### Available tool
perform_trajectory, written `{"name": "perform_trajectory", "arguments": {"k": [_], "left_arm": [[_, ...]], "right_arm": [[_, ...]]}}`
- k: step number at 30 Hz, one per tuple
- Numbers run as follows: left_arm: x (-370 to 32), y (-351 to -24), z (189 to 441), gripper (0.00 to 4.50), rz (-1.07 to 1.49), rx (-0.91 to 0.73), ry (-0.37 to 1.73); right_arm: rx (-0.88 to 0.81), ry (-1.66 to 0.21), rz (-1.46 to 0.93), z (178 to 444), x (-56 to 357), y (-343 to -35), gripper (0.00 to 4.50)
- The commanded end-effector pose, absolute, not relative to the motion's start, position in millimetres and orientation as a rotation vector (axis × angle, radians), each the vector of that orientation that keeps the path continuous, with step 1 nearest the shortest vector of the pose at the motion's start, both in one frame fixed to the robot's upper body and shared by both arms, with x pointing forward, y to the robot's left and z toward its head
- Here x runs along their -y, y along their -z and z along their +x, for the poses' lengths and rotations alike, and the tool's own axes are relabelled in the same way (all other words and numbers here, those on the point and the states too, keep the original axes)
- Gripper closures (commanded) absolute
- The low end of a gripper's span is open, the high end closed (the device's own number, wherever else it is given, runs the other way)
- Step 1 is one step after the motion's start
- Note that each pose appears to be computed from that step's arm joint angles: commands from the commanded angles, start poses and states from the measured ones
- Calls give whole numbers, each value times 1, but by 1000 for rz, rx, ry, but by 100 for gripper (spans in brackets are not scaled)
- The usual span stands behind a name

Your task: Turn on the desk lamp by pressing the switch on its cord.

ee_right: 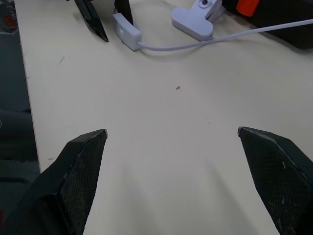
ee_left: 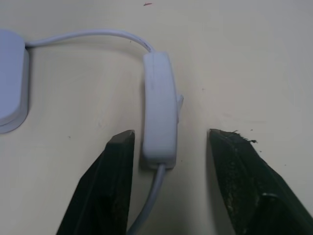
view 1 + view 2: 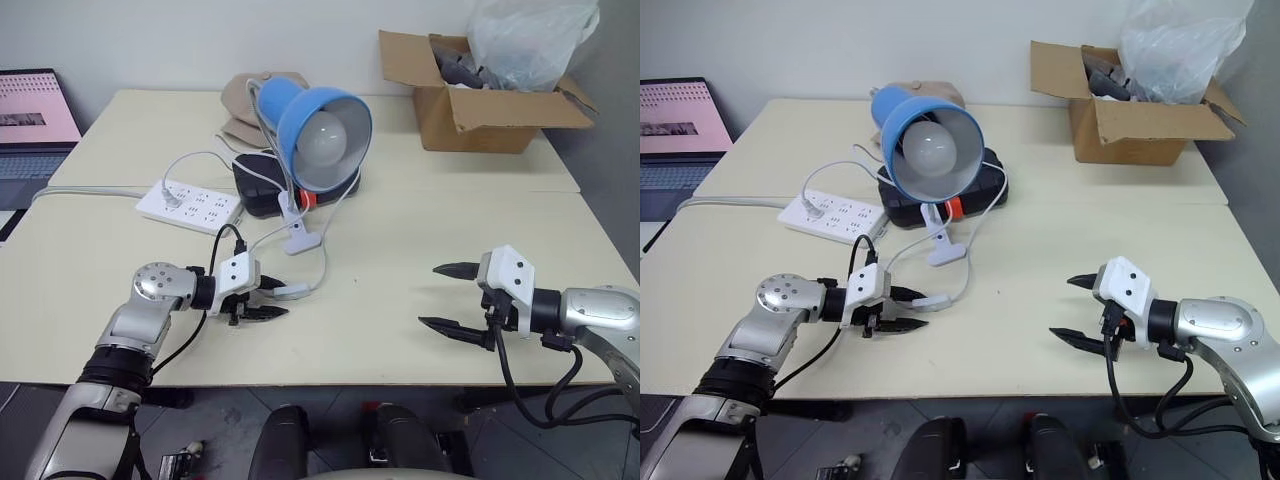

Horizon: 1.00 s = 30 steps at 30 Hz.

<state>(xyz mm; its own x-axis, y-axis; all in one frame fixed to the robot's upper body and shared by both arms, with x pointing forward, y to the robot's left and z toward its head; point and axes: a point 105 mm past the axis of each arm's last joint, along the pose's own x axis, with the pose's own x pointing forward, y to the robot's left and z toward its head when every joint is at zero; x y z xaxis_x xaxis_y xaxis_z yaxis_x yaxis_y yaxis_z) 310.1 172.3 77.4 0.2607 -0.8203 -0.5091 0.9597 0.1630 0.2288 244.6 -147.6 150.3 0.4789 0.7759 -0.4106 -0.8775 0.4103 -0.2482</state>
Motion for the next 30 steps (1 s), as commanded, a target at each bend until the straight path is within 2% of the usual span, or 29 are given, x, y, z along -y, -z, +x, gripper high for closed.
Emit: {"name": "perform_trajectory", "arguments": {"k": [1,6,12,15,20,30], "left_arm": [[-170,-78,312,315,597,-291,1303],[-167,-84,311,408,606,-267,1303],[-156,-98,306,409,587,-226,1342],[-136,-113,307,409,616,-146,1362],[-111,-131,310,409,640,-74,1389],[-93,-139,315,409,696,-71,1378]], "right_arm": [[-201,-1053,-493,245,146,-163,0],[-204,-1036,-481,246,147,-166,0],[-192,-1023,-477,245,146,-172,0],[-200,-1006,-468,253,140,-180,0],[-171,-1135,-468,252,113,-194,0],[-155,-1281,-560,273,45,-181,0]]}}
